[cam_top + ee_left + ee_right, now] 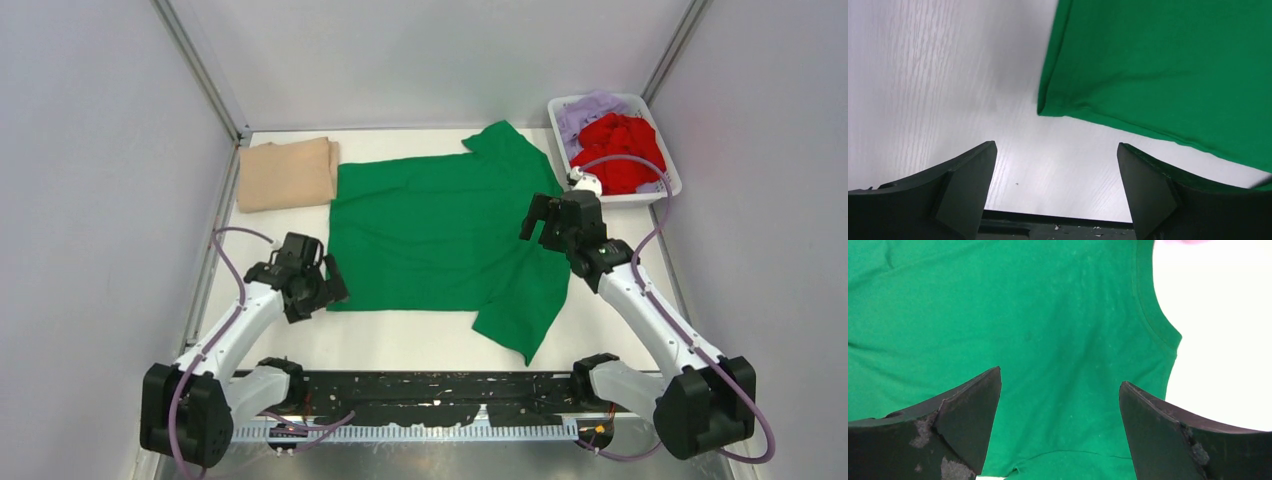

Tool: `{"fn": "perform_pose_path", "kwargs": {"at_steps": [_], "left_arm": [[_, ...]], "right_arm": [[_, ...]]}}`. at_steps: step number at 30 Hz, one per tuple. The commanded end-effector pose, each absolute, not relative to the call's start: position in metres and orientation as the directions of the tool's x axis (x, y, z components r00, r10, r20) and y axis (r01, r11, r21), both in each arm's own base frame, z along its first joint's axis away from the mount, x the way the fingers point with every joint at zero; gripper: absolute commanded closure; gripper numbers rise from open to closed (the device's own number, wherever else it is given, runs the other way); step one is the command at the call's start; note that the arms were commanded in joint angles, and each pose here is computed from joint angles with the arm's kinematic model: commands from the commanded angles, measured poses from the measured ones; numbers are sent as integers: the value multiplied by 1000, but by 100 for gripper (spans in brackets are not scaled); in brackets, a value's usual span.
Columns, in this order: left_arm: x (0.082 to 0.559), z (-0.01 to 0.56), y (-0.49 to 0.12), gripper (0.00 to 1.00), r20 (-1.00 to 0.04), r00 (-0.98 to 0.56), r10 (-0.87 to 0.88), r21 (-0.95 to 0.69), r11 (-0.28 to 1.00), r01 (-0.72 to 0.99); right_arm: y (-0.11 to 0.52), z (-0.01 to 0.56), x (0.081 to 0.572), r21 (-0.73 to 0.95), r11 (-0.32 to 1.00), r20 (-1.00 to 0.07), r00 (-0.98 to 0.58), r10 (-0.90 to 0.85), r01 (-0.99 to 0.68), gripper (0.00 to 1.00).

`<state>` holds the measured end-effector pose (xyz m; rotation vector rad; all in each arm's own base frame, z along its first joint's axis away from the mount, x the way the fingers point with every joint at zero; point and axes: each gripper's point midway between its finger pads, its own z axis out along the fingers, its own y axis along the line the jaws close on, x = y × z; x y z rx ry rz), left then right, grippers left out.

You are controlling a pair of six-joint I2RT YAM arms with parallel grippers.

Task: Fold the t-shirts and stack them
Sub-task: Grab the side of the flattened tshirt closest away from the robot with both arms

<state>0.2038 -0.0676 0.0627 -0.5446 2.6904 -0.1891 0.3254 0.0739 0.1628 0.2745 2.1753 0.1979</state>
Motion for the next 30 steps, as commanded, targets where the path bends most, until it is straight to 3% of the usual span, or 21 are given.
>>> {"fn": "perform_pose_path", "kwargs": {"at_steps": [1,4,9,22,25,28,30], "left_arm": [[210,60,-64,11,-406,-746,-528,-276,849,-450],[213,50,-72,27,-387,-706,-593,-348,803,-484],[221,39,-69,45,-381,-657,-650,-346,759,-551],[224,14,-65,62,-344,-674,-654,-262,756,-600],[226,13,-69,76,-334,-690,-642,-265,766,-585],[227,13,-71,100,-330,-703,-630,-268,776,-570],[226,15,-70,100,-335,-710,-619,-266,785,-560]], "right_arm": [[66,171,325,276,949,-817,-484,314,151,5],[66,164,321,269,952,-807,-505,306,147,4],[66,158,319,245,959,-798,-533,282,141,5],[60,151,319,214,963,-793,-547,269,164,5],[59,150,319,209,963,-791,-550,268,169,5],[57,149,318,201,963,-788,-554,267,178,5],[56,150,317,194,964,-786,-560,263,181,4]]}}
